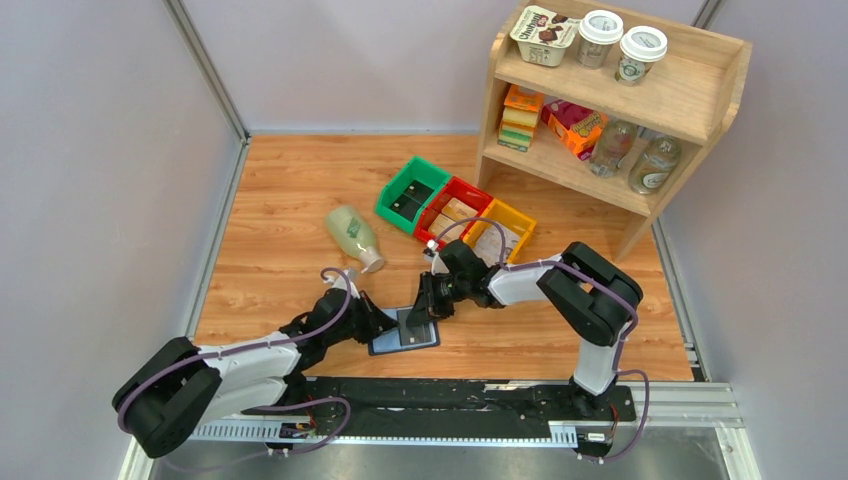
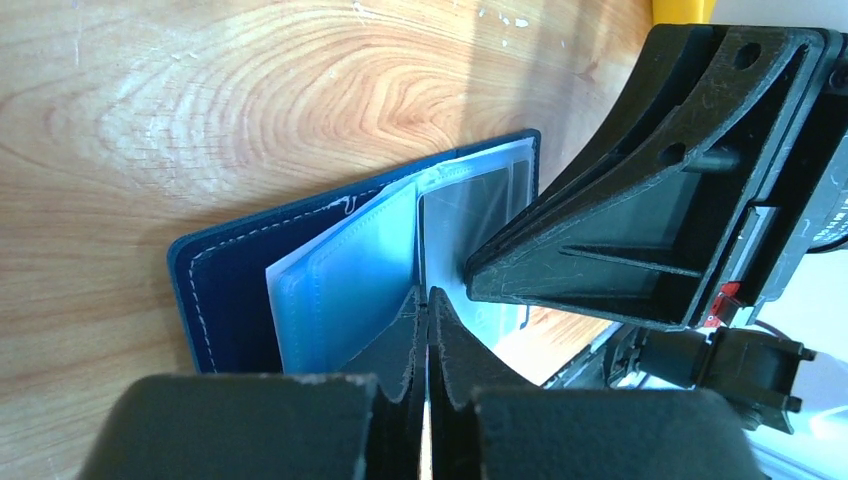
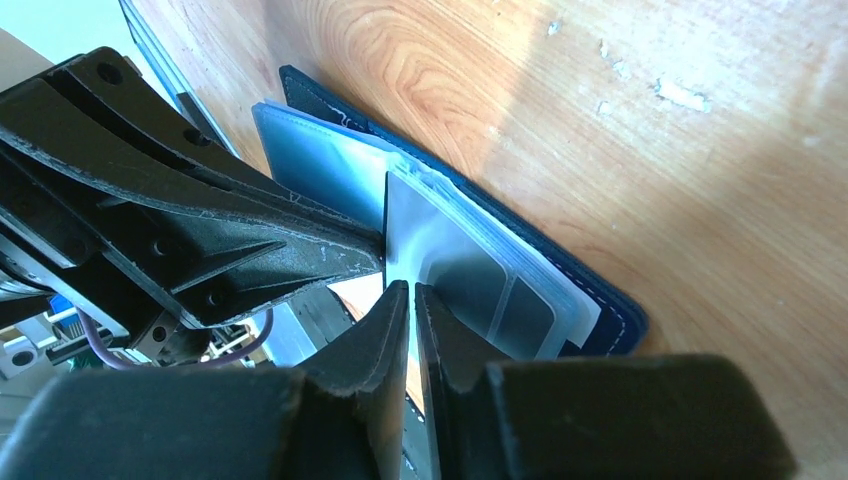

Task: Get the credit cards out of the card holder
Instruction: Remove the credit card from the card holder.

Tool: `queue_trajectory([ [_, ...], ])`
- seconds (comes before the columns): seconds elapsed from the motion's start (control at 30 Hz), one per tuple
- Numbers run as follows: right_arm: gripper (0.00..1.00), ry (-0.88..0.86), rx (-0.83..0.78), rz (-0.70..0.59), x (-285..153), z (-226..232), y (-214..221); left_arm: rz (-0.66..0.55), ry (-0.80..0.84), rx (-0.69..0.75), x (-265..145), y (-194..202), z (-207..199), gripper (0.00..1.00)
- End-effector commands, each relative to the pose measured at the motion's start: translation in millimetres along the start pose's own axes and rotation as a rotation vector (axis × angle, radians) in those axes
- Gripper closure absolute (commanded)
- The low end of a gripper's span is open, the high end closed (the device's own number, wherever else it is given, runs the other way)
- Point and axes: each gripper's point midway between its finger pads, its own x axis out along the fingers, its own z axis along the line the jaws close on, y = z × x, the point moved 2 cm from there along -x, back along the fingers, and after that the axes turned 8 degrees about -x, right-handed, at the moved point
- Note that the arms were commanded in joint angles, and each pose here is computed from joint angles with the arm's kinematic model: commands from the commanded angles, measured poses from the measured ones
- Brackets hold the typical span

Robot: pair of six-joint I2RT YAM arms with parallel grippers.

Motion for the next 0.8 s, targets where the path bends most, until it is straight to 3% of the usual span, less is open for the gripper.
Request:
queue_trajectory([
  [0.0, 0.82, 0.152, 0.006, 0.017, -2.3, -30.0, 12.5, 0.0, 0.119, 0.064, -2.3, -7.2, -44.3, 1.0],
  [0.13, 0.74, 0.153, -0.057, -0.046, -16.9, -8.9, -6.6, 0.001, 0.007, 0.044, -0.3, -7.1, -25.5, 1.0],
  [0.33, 0.63, 0.209, -0.108, -0.117, -42.9, 6.8, -20.4, 0.001, -0.033, 0.048, 0.9, -8.6, -23.1, 1.0],
  [0.77, 0.74, 0.299, -0.099, -0.089, -44.4, -13.8, -10.5, 0.03, -0.026, 0.098, 4.6, -9.1, -35.8, 1.0],
])
